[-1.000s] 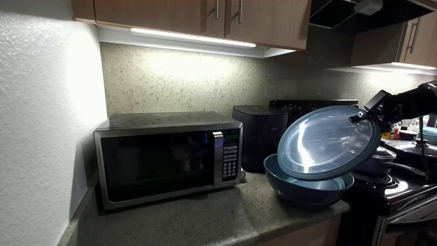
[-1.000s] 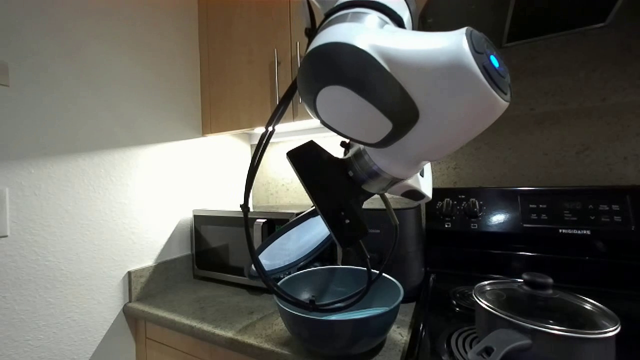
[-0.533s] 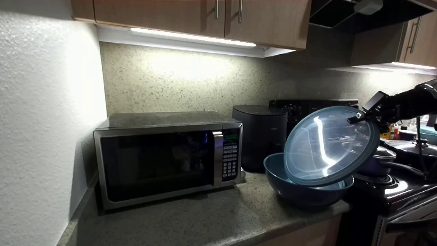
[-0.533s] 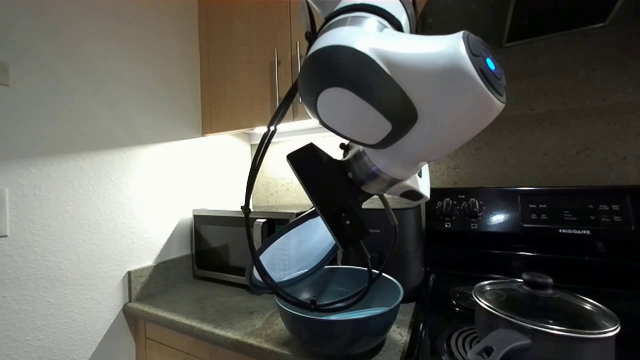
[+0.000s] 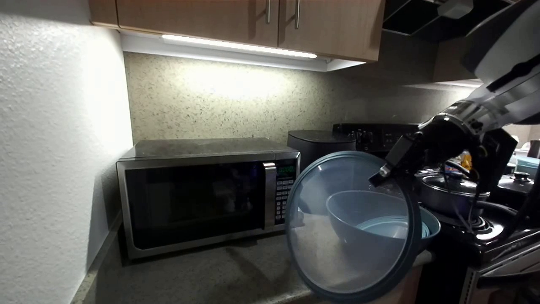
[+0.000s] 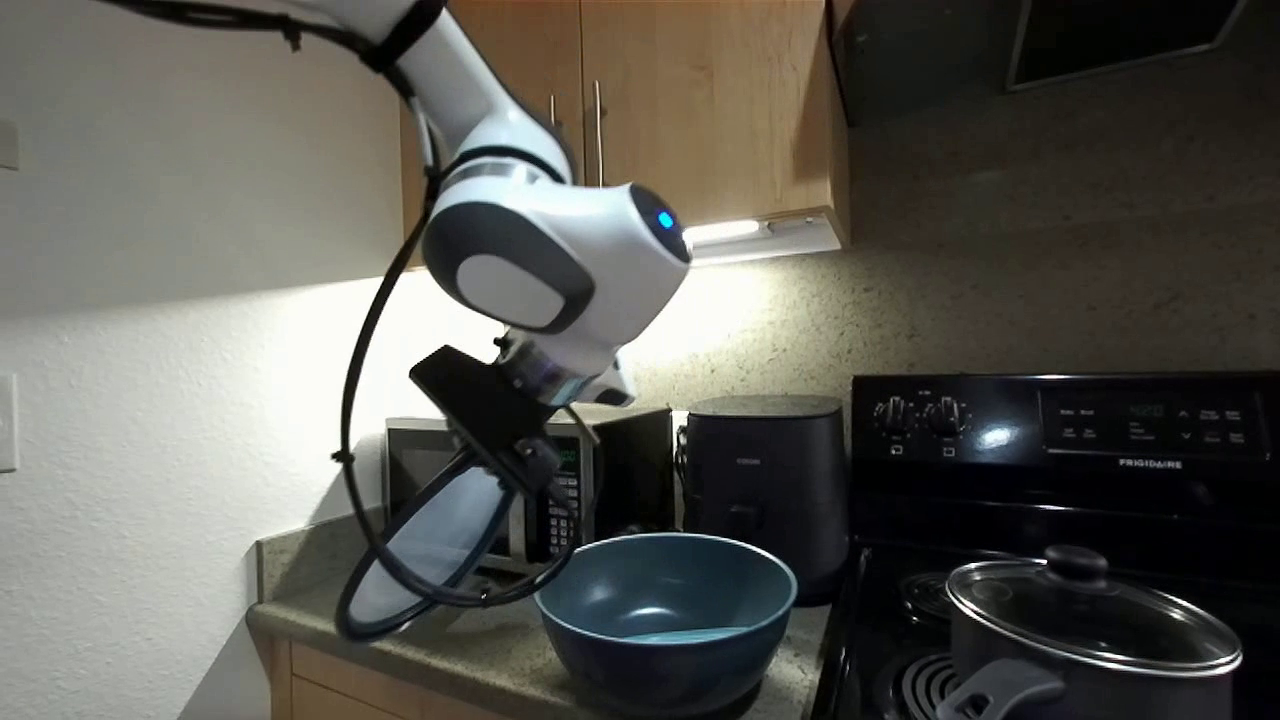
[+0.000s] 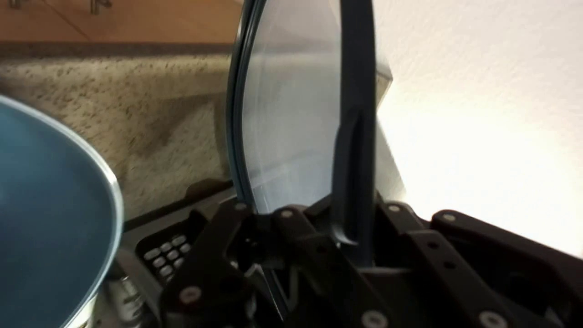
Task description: Remove the lid from the bowl and put it on the base top
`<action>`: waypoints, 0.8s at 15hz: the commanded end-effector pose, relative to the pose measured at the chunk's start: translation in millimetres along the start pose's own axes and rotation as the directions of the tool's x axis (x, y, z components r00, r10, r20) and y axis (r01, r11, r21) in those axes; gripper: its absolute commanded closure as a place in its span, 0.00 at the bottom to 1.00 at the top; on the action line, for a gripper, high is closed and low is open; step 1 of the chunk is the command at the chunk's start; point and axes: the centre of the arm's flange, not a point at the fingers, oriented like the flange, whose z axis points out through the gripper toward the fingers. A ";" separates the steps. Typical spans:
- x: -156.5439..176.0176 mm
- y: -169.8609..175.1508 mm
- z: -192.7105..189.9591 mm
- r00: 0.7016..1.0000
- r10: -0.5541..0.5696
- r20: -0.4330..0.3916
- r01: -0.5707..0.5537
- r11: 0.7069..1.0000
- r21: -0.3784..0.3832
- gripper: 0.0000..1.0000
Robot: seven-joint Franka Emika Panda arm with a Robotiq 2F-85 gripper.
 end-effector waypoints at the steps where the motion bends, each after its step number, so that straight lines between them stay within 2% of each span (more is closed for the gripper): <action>1: -9.9 -27.7 68.9 0.982 -0.122 0.141 0.125 0.992 -0.011 0.97; 3: -13.1 -31.3 89.8 0.972 -0.136 0.191 0.140 0.990 -0.007 0.97; 4: -14.5 -38.1 77.0 0.981 -0.101 0.166 0.102 0.995 0.005 0.95; 6: -18.1 -38.2 90.4 0.975 -0.104 0.196 0.106 0.994 0.005 0.95; 9: -12.8 -7.2 80.6 0.987 -0.062 0.148 0.067 0.997 -0.027 0.97; 12: -2.9 24.0 63.5 0.998 -0.044 0.042 0.047 0.997 -0.065 0.97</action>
